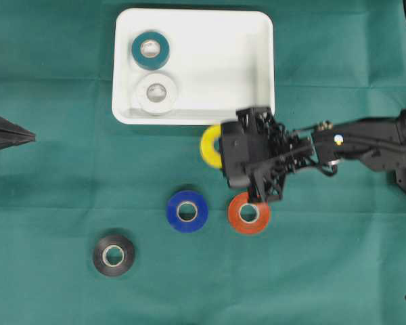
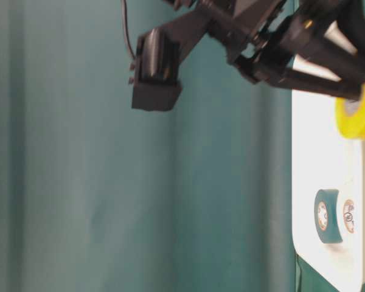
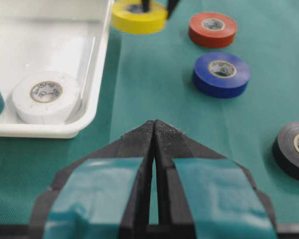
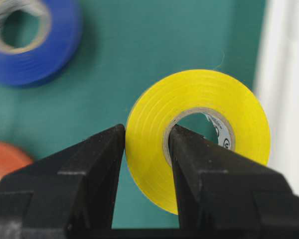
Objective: Put the tape into the white case with the right arm.
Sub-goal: 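Lift the yellow tape and lower it into the tray's right side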
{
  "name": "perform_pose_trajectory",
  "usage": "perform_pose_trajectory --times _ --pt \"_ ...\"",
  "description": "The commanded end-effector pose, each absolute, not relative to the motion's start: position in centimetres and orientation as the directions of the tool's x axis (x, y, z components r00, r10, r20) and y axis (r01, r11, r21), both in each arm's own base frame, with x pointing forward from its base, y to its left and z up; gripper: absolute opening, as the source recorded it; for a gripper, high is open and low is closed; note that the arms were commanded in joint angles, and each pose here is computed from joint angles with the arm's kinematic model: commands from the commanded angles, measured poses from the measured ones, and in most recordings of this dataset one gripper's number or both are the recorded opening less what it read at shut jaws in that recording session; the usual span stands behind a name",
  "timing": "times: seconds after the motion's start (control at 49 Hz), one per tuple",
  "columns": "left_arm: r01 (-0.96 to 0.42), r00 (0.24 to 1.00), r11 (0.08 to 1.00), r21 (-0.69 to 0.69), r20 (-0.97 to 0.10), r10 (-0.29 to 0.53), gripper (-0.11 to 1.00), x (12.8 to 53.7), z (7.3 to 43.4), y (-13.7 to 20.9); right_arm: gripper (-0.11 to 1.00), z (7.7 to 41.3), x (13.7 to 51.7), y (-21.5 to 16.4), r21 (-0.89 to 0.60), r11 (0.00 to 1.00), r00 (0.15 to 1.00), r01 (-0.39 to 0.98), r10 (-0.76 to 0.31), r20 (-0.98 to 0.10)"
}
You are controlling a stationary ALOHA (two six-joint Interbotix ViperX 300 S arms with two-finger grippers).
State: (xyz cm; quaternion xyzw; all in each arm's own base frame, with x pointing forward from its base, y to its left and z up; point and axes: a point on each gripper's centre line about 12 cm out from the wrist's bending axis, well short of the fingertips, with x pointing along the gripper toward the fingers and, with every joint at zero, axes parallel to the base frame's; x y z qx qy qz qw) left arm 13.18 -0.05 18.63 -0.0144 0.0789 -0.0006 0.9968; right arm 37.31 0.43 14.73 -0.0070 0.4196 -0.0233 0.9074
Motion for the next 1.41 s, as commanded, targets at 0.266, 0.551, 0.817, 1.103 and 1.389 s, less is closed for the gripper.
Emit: perform_pose_trajectory --times 0.266,0.551,0.817,1.103,1.389 --pt "0.000 0.989 0.999 -0.032 -0.148 -0.005 0.00 13.3 19.1 -0.1 0.01 17.8 37.5 -5.9 -0.039 0.980 0.695 0.193 -0.165 -0.699" --pt "0.000 0.989 0.999 -0.032 -0.148 -0.005 0.00 13.3 19.1 -0.1 0.01 17.3 36.8 -7.5 -0.041 0.970 0.673 0.238 -0.195 -0.713" --pt "0.000 0.989 0.999 -0.032 -0.147 -0.005 0.00 13.3 19.1 -0.1 0.01 15.4 34.8 -7.6 -0.060 0.964 0.587 0.259 -0.207 -0.782" --pt "0.000 0.989 0.999 -0.032 -0.148 -0.005 0.00 13.3 19.1 -0.1 0.01 15.3 34.7 -7.7 -0.060 0.964 0.586 0.260 -0.207 -0.783" --pt "-0.001 0.989 0.999 -0.032 -0.147 -0.003 0.00 13.3 19.1 0.0 0.67 15.3 34.7 -7.7 -0.061 0.964 0.586 0.259 -0.207 -0.783"
